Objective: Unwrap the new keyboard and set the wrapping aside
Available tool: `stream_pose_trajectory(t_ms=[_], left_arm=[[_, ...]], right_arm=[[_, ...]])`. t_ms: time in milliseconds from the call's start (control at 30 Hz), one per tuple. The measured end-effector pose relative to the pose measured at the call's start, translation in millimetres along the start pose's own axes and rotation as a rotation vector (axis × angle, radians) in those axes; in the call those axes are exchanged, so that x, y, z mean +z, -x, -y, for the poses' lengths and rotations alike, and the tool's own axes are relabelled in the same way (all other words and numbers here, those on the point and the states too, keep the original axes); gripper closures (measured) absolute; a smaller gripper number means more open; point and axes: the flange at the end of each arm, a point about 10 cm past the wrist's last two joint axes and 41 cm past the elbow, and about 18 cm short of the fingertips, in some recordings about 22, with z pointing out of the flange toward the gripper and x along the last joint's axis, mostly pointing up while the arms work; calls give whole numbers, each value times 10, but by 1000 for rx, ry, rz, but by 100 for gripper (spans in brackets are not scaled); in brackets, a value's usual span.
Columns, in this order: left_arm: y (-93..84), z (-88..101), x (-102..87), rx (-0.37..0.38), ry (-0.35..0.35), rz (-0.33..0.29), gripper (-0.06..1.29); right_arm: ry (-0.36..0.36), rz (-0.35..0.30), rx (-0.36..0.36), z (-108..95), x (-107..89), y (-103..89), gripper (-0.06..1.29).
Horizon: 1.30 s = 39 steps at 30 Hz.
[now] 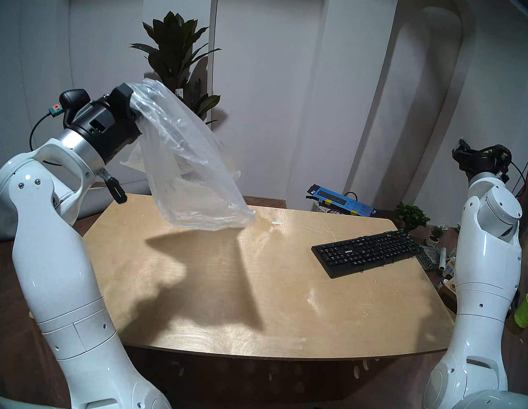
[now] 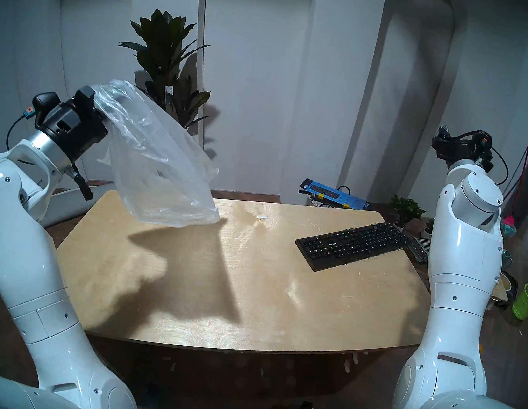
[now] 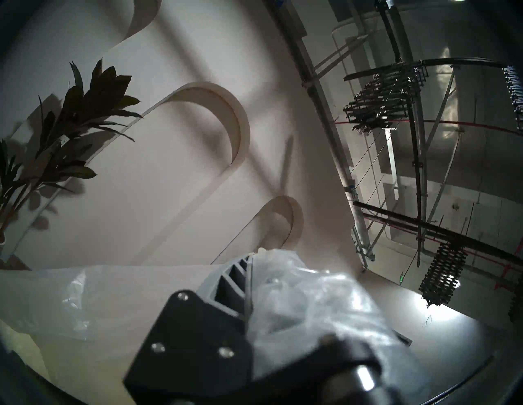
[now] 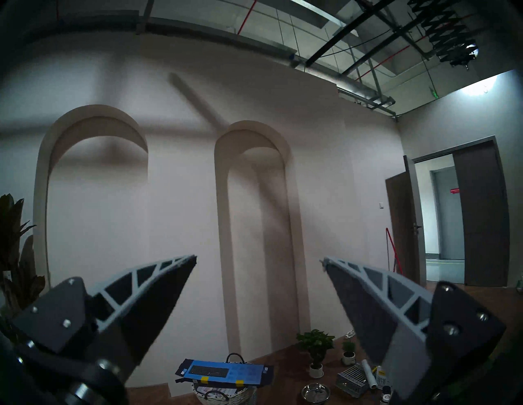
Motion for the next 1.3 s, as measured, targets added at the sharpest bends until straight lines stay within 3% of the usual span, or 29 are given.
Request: stream_pose_trajectory(t_ms=[333,700,967,1300], left_arm=[[490,203,-69,6,-68,170,126],[1164,630,-286,-27,-211,349,126],[1472,731,-492,6,-268,361,126],[1601,662,-607,101,-255,294,126]], right_arm=[[48,21,-11,-127,-13,105,3],[63,64,-9,-96,-88,329,3],[67,73,0,-46,-132,404,3],[62,62,15,48,-177,404,3]])
